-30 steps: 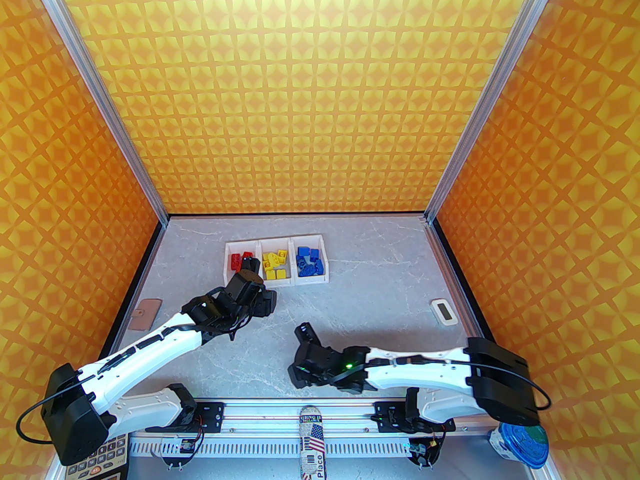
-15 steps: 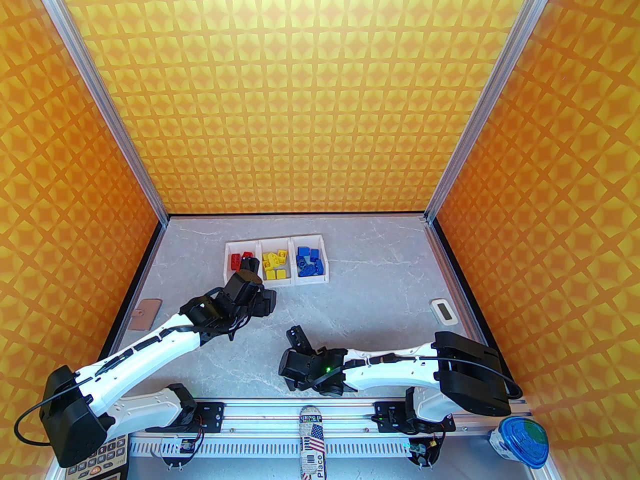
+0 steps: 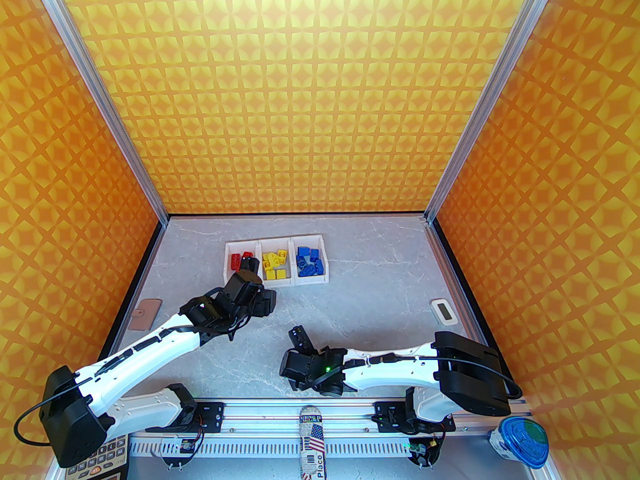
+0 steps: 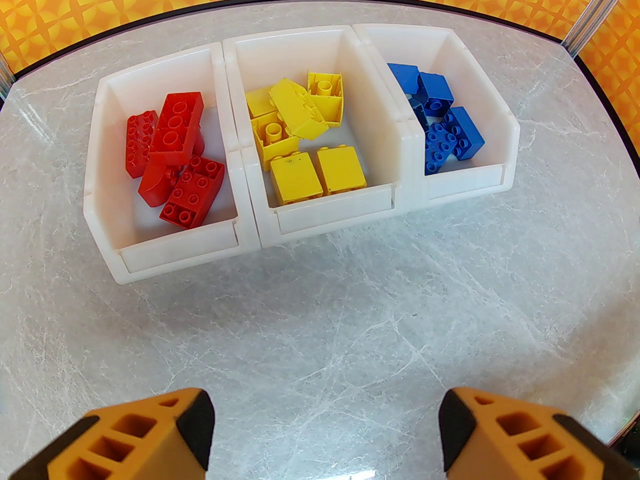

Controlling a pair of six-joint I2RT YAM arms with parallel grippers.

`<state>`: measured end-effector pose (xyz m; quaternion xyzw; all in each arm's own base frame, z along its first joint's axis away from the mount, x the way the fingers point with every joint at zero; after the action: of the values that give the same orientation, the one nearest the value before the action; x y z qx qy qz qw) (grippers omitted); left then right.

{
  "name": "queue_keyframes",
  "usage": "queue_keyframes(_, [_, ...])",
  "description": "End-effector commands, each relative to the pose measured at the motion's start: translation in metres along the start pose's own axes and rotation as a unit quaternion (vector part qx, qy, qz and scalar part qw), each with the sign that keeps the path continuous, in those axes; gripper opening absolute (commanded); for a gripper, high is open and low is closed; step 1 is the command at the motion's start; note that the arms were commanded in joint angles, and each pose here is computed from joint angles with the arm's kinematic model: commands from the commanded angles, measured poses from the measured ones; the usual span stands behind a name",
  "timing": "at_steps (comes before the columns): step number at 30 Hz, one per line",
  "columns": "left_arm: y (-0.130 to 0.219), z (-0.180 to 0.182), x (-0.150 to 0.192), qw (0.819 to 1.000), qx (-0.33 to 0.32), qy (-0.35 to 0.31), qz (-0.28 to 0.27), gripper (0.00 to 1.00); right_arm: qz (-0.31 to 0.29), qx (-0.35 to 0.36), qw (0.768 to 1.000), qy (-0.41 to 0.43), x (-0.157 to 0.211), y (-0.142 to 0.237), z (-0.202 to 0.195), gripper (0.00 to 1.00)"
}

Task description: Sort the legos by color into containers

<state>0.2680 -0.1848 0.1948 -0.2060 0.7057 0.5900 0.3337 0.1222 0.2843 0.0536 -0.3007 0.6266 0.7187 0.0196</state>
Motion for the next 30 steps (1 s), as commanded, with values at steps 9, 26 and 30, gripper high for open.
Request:
queue_keyframes(9, [0.005, 0.008, 0.002, 1.0, -0.009, -0.001, -0.008, 0.79, 0.019, -0.028, 0.999, -0.005, 0.005, -0.008, 0.018, 0.88])
queue_keyframes(26, [0.007, 0.011, 0.006, 1.0, -0.008, 0.002, -0.011, 0.79, 0.017, 0.011, 1.0, 0.009, 0.002, -0.01, 0.016, 0.88])
queue_keyframes(30, [0.007, 0.011, 0.007, 1.0, -0.008, 0.001, -0.01, 0.79, 0.016, 0.02, 1.0, -0.001, 0.003, -0.013, 0.015, 0.87])
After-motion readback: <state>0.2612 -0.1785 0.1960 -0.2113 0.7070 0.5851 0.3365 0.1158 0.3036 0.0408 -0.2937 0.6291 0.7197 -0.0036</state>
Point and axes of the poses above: each hand's point on the last joint's axis, 136 mm out from that joint toward the fingers, its own y axis back along the fingers, its own z axis along the line the jaws close on, x = y × z, the point moved 2 cm from there along y, back along the fingers, and after that the axes turned 4 degrees about -y, right-handed, at the moved point
